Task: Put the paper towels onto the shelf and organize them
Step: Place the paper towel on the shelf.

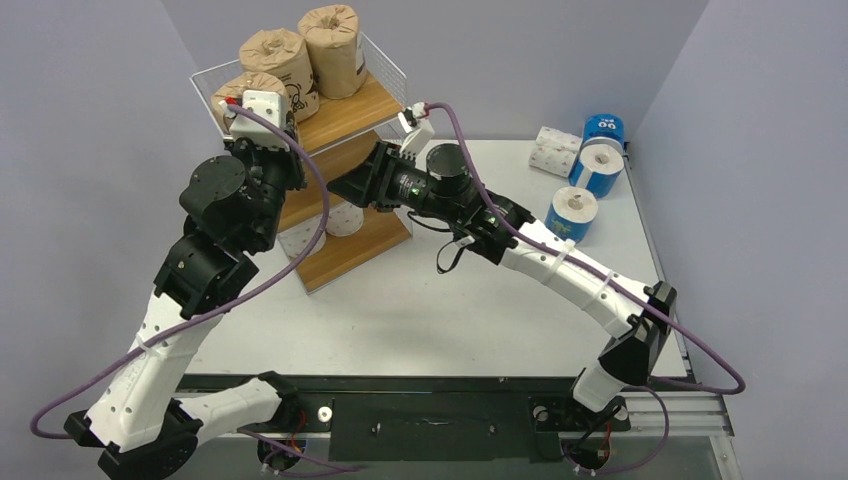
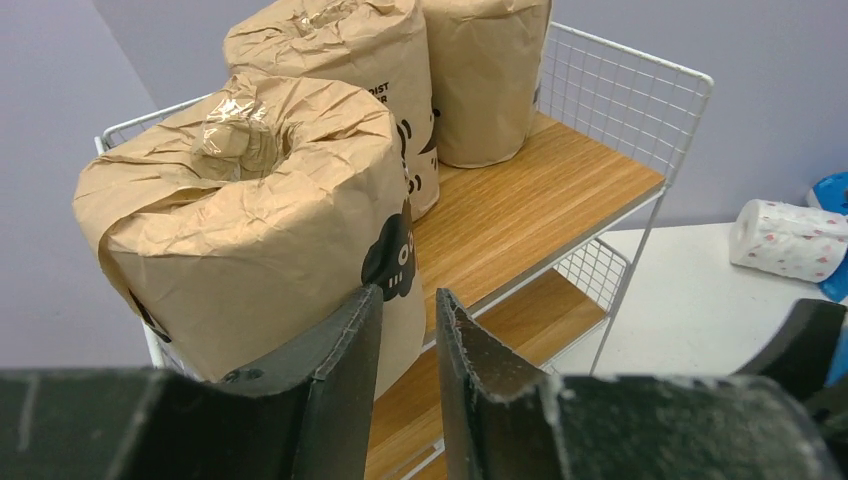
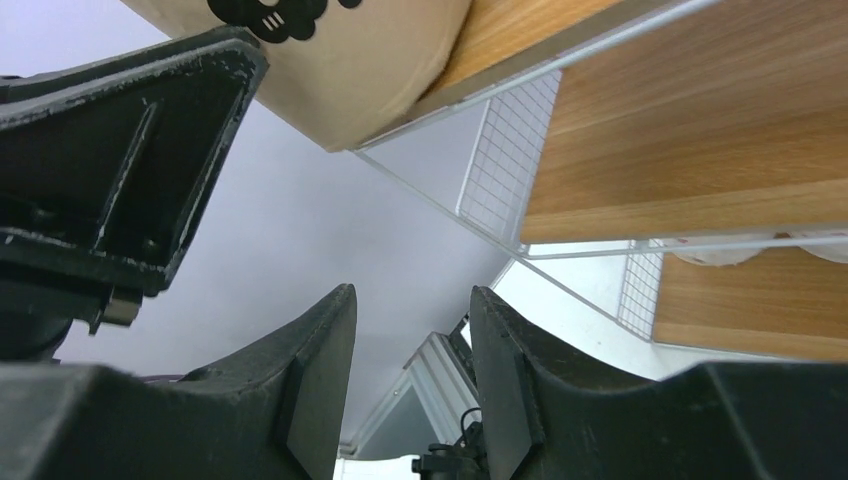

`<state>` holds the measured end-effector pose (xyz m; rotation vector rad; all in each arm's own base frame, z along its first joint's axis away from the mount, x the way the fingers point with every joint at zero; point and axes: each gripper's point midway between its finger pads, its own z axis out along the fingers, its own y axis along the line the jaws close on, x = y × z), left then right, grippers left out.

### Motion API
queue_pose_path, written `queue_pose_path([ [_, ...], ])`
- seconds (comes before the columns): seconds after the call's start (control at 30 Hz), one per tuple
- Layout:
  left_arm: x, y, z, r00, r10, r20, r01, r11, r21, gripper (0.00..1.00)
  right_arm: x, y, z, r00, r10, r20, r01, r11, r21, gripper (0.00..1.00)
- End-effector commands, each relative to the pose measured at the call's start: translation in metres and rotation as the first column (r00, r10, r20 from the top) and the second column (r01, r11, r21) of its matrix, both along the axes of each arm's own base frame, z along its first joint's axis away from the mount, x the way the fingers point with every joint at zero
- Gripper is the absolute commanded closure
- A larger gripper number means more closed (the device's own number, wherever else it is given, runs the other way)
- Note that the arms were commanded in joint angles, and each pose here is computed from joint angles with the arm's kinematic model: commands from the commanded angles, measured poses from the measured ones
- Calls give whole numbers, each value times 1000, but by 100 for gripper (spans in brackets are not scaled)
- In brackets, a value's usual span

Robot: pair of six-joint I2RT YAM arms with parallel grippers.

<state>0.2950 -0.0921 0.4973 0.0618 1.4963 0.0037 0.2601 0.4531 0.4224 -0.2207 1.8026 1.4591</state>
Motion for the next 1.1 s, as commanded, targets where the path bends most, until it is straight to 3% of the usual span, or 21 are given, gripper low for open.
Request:
queue_pose_path([
  [0.0,7,13,6,997,67,27,-66,998,-17,76,5,-25,22,997,-56,55,53,997,64,58],
  [0.6,28,36,-8,982,187,40,-187,982,-5,76,13,-70,-39,989,-147,-2,147,989,-2,58],
  [1.07,39,41,-18,976,216,26,-216,976,10,75,14,-84,-52,986,-167,-13,166,986,-19,59],
])
